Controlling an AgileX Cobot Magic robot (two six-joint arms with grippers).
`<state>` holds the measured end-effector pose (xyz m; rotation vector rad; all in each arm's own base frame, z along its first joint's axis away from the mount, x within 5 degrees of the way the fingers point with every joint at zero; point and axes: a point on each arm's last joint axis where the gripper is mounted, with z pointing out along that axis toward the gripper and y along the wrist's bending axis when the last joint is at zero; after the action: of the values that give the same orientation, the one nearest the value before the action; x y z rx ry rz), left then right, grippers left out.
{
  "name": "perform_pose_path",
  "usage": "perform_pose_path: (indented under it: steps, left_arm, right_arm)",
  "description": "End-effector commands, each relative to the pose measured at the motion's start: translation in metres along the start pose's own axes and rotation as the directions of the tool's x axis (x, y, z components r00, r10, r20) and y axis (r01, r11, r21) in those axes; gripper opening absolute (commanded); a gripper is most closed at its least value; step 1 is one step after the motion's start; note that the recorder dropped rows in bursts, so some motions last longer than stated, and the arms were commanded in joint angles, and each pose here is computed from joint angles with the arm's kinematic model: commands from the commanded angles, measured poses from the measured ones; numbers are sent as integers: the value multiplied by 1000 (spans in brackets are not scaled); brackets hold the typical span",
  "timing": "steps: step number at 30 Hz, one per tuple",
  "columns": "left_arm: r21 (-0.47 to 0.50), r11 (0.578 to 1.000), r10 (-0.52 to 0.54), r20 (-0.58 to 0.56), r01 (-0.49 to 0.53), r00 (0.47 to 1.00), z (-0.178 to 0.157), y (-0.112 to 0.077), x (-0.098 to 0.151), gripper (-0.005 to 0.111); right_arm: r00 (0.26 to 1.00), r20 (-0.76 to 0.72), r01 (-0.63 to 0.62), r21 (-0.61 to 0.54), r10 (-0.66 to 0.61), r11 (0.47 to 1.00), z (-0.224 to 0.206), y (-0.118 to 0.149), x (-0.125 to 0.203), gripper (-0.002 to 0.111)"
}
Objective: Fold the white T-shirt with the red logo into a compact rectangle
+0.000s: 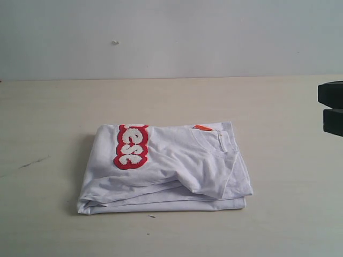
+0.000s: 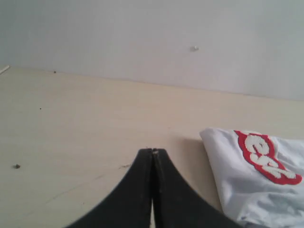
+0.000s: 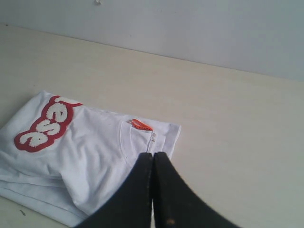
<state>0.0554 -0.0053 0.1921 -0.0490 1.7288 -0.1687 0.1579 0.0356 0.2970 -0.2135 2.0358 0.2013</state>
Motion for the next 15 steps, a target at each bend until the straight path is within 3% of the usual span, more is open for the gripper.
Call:
perform_pose_path:
  steps: [1, 15]
  left_arm:
    - [-16, 1000, 7, -114, -9, 993, -1, 2, 11, 0]
    - [-16, 1000, 7, -119, -9, 993, -1, 2, 12, 0]
  right_arm:
    - [1000, 13, -2, 6, 2, 1000, 0, -1, 0, 0]
    - [1000, 13, -2, 6, 2, 1000, 0, -1, 0, 0]
